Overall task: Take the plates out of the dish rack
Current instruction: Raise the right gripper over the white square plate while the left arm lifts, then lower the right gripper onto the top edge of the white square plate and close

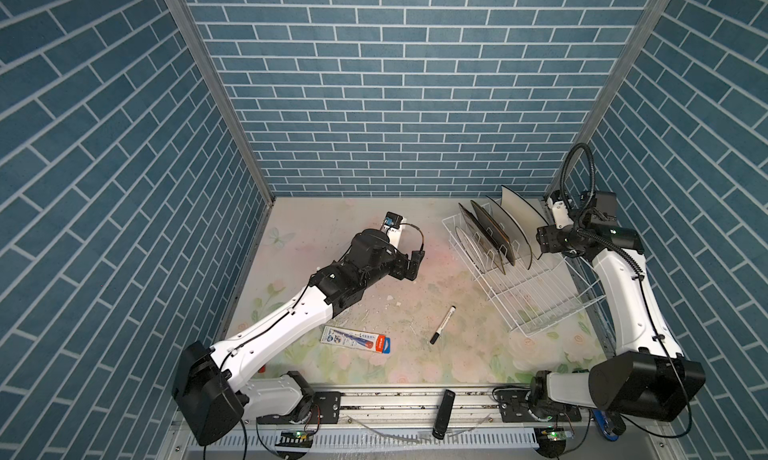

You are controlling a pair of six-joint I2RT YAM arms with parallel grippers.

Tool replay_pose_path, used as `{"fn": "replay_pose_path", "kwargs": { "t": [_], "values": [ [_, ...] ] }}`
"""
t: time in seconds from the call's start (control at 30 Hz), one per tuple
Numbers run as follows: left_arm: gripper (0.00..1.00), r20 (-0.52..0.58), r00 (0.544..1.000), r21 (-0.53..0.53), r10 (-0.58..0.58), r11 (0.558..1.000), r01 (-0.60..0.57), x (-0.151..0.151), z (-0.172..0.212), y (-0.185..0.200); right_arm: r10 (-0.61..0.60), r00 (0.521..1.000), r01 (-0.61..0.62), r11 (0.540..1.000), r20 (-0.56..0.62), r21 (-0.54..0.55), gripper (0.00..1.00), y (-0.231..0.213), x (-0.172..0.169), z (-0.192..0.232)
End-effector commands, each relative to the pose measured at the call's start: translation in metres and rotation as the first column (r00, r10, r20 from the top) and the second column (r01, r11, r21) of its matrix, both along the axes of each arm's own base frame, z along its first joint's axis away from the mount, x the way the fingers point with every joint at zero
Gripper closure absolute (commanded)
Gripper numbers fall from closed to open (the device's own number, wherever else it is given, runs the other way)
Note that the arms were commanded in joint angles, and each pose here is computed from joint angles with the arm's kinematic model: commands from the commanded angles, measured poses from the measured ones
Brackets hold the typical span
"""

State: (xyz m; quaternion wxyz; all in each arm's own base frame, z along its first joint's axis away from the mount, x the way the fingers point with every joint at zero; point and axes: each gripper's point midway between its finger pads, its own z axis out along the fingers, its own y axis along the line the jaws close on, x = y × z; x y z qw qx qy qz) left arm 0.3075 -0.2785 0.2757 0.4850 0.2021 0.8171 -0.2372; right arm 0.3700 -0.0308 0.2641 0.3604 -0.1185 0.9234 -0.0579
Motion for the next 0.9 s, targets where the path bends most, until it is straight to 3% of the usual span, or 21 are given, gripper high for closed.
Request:
{"fn": "replay_pose_path", "kwargs": {
  "t": [0.0,0.37,0.87],
  "values": [
    [0.00,-0.022,0.997,-0.011,-0.068,0.998,0.068,-0.005,0.008,-0.011,0.045,0.999,-0.045,0.998,0.000,-0.034,0.27,-0.004,0.010,0.004],
    [0.00,-0.032,0.995,0.006,-0.099,0.995,0.099,-0.009,0.013,-0.013,0.132,0.991,-0.133,0.991,-0.023,-0.031,0.37,0.001,0.035,-0.002],
    [0.00,-0.041,0.996,0.021,-0.082,0.996,0.083,-0.002,0.012,-0.015,0.153,0.978,-0.153,0.988,-0.143,0.013,0.43,-0.012,0.060,-0.042]
  ]
}}
